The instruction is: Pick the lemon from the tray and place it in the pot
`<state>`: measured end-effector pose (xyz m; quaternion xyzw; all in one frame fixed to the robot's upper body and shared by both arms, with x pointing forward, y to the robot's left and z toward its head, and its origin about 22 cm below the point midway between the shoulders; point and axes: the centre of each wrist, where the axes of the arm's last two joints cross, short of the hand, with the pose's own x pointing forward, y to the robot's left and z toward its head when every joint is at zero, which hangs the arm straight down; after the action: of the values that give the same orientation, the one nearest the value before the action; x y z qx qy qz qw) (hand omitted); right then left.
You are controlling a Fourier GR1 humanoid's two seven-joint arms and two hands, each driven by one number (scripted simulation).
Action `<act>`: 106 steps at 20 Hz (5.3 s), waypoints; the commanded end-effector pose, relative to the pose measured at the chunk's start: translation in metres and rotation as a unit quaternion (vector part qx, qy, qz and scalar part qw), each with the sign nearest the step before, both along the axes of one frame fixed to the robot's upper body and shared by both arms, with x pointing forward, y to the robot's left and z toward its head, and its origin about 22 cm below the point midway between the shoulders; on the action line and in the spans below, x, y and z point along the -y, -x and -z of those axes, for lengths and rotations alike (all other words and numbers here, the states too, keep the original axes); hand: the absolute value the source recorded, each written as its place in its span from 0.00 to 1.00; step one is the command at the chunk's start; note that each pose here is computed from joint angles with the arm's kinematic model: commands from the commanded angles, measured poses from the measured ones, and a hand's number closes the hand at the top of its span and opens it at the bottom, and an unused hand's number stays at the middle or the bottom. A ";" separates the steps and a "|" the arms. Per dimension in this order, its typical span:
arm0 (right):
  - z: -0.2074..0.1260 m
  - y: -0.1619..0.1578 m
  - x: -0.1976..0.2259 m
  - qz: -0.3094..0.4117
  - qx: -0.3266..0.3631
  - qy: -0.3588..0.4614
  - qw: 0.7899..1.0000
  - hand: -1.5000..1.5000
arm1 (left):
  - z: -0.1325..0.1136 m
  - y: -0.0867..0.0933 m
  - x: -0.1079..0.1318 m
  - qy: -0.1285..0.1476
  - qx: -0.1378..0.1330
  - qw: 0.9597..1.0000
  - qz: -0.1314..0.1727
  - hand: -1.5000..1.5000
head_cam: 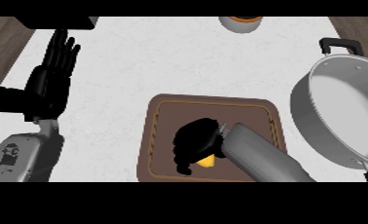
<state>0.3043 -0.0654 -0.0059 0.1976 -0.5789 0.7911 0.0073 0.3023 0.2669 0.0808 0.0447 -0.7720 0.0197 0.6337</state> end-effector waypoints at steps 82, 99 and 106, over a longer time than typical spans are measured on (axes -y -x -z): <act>-0.037 0.030 0.405 0.771 -0.005 -0.233 0.593 0.00 | -0.007 -0.010 -0.008 -0.001 0.001 1.000 -0.002 0.50; -0.079 0.054 0.473 0.750 -0.157 -0.478 0.429 0.00 | 0.000 0.003 0.002 -0.005 -0.002 1.000 -0.011 0.50; -0.085 0.086 0.523 0.736 -0.168 -0.525 0.394 0.00 | -0.005 0.004 0.009 0.006 -0.001 1.000 0.003 0.50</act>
<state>0.2358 -0.5650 0.0691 -0.2174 -0.7770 -0.0027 0.5908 0.3016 0.2625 0.0846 0.0417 -0.7725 0.0199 0.6333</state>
